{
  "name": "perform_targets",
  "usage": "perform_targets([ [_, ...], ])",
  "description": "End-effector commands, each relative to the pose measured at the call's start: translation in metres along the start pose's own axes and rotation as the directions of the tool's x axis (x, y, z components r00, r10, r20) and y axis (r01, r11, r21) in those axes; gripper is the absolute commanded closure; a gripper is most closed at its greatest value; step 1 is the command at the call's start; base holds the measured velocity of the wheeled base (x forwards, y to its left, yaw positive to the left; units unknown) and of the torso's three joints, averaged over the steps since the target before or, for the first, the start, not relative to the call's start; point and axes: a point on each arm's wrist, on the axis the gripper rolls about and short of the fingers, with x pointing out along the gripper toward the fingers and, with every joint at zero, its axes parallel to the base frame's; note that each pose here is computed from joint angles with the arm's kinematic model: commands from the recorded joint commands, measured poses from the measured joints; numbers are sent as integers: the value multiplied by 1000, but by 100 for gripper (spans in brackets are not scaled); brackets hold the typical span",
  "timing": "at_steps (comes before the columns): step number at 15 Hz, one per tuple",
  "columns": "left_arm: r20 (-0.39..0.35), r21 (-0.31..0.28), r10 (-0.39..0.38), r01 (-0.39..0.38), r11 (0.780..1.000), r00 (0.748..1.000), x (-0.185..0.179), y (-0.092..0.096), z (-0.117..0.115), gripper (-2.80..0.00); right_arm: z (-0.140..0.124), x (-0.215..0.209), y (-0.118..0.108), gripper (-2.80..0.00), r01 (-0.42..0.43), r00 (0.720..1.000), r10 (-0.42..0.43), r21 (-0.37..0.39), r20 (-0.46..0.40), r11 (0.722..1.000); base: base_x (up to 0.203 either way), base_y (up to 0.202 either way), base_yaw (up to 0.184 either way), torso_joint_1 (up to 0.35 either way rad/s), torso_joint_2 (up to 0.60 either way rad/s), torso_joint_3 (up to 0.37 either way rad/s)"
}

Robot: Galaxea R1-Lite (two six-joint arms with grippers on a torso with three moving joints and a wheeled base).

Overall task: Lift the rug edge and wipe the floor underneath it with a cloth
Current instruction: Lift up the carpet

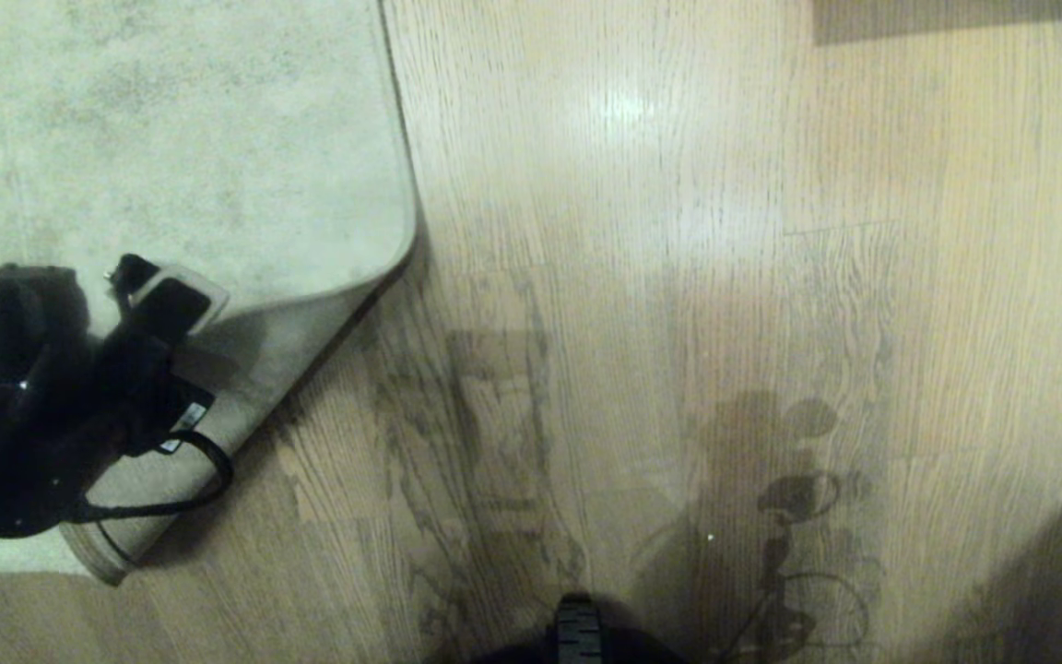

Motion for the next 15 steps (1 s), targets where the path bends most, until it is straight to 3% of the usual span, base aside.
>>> perform_targets([
  [1, 57, -53, 61, -58, 997, 996, -1, 13, 5, 0, 0, 0, 0, 0, 0, 1000, 0, -1, -1, 1000, 0, 0, 0, 0, 0, 0],
  [4, 88, -61, 112, -107, 992, 990, -7, 25, 6, 0, 0, 0, 0, 0, 0, 1000, 0, -1, -1, 1000, 0, 0, 0, 0, 0, 0],
  [9, 62, -92, 84, -78, 993, 995, -14, 17, -11, 0, 0, 0, 0, 0, 0, 1000, 0, -1, -1, 1000, 0, 0, 0, 0, 0, 0],
  [15, 64, -120, 96, -88, 989, 993, -16, 18, -15, 0, 0, 0, 0, 0, 0, 1000, 0, -1, -1, 1000, 0, 0, 0, 0, 0, 0],
])
